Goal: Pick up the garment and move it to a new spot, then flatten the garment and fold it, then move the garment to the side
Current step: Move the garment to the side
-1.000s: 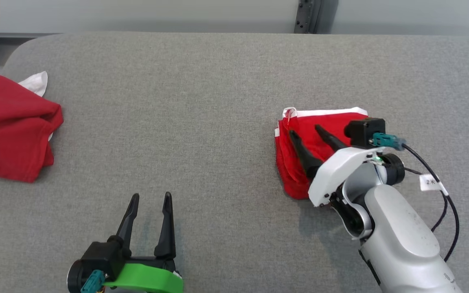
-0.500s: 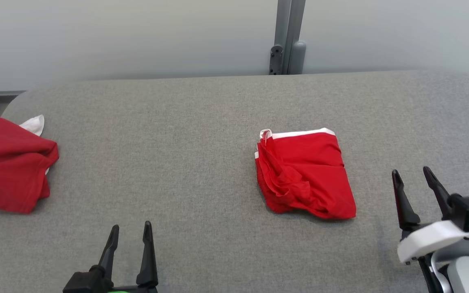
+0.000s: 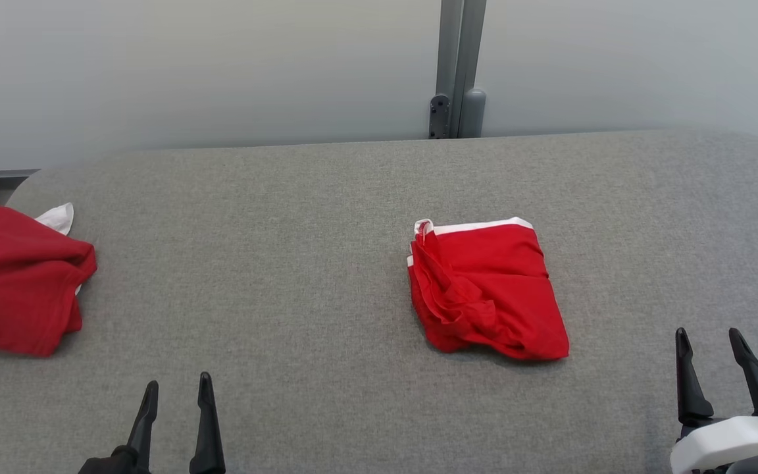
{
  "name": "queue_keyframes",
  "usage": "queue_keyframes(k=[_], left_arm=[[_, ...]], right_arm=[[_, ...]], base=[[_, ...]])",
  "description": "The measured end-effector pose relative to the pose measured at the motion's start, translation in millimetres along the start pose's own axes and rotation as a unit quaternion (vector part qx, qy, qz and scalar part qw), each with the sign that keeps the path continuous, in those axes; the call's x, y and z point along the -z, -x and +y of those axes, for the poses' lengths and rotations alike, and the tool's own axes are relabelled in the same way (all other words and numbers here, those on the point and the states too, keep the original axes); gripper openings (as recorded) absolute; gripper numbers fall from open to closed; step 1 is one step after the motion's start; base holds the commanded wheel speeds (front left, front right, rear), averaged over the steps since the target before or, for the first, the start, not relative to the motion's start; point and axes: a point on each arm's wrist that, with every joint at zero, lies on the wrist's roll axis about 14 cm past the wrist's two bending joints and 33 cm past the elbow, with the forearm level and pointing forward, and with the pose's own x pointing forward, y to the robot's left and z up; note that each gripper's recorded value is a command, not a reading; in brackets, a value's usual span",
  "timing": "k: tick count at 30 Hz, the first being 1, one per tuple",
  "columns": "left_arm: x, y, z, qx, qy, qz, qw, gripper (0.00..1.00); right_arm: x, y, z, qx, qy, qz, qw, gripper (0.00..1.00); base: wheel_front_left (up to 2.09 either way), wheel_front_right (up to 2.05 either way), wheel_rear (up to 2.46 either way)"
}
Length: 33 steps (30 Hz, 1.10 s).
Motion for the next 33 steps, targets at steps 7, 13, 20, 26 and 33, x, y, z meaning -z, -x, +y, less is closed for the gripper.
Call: queue_keyframes(k=[7, 13, 20, 26, 33], left_arm=[[0.5, 1.0, 4.0, -0.005, 0.000, 0.001, 1.000, 1.00], [1.5, -8.5, 0.6, -0.001, 0.000, 0.004, 1.000, 1.00], [7.4, -22.6, -1.7, 0.001, 0.001, 0.013, 1.000, 1.00], [9.9, -22.5, 10.4, -0.022, 0.001, 0.018, 1.000, 1.00], [10.8, -20.6, 17.4, -0.035, 0.000, 0.020, 0.999, 1.00]], right_arm=[[-17.6, -14.1, 16.0, -0.018, -0.007, -0.029, 0.999, 1.00], [-13.3, -50.1, 77.5, -0.106, 0.000, -0.020, 0.994, 0.00], [27.1, -84.7, 122.7, -0.161, 0.011, 0.048, 0.986, 0.00], [54.6, -87.5, 150.6, -0.195, 0.006, 0.089, 0.977, 0.00], [65.4, -75.5, 191.7, -0.254, 0.001, 0.104, 0.962, 0.00]], base=[[0.00, 0.00, 0.00], [0.00, 0.00, 0.00], [0.00, 0.00, 0.00], [0.00, 0.00, 0.00], [0.00, 0.00, 0.00]])
